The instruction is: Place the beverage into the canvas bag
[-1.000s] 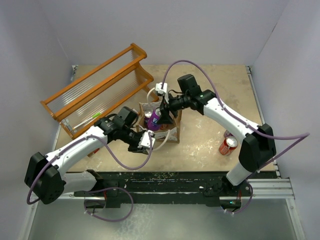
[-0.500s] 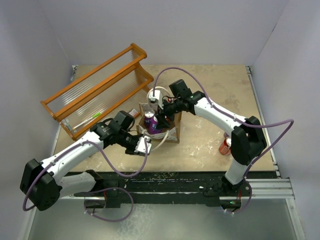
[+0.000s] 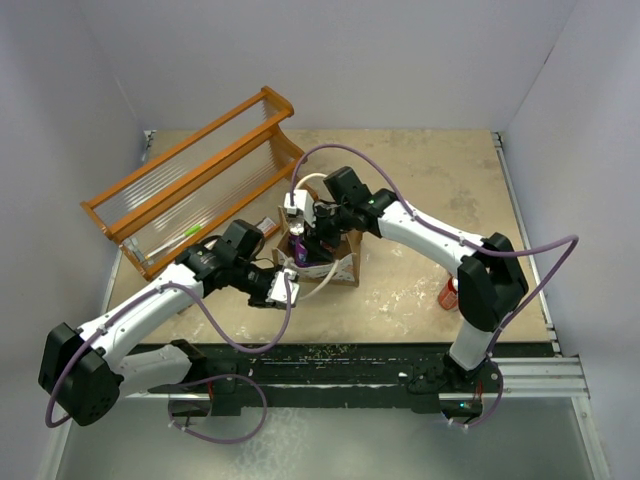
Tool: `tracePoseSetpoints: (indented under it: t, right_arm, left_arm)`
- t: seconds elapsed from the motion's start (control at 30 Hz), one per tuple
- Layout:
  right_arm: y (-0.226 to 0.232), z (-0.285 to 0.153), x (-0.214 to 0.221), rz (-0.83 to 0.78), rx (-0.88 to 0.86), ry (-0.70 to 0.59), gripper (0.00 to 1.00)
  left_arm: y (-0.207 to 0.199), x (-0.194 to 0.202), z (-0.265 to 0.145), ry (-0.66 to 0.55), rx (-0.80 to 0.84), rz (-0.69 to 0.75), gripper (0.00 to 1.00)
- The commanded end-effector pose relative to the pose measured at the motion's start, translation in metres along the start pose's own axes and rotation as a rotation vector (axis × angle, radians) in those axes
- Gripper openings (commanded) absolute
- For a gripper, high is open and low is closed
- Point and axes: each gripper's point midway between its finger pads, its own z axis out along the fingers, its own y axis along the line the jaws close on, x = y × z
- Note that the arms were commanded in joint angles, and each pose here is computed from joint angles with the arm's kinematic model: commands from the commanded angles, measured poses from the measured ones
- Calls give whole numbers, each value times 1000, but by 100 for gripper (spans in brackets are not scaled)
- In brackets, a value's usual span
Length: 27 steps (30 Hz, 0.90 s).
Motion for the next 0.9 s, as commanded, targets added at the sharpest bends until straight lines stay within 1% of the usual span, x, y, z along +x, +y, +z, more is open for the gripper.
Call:
tracePoseSetpoints:
  t: [0.0, 0.2, 0.47, 0.87]
  right_arm:
    - [-8, 0, -28, -93, 45, -74, 13]
    - [-5, 7, -22, -110, 63, -44, 15]
    - [-3, 6, -16, -124, 75, -23, 15]
    - [0, 21, -2, -108, 52, 9, 22]
  left_arm:
    - [-7, -8, -3, -48, 22, -3, 40]
    - [-6, -7, -4, -49, 14, -9, 40]
    - [-4, -6, -5, -49, 4, -15, 42]
    - [-3, -6, -6, -47, -4, -9, 42]
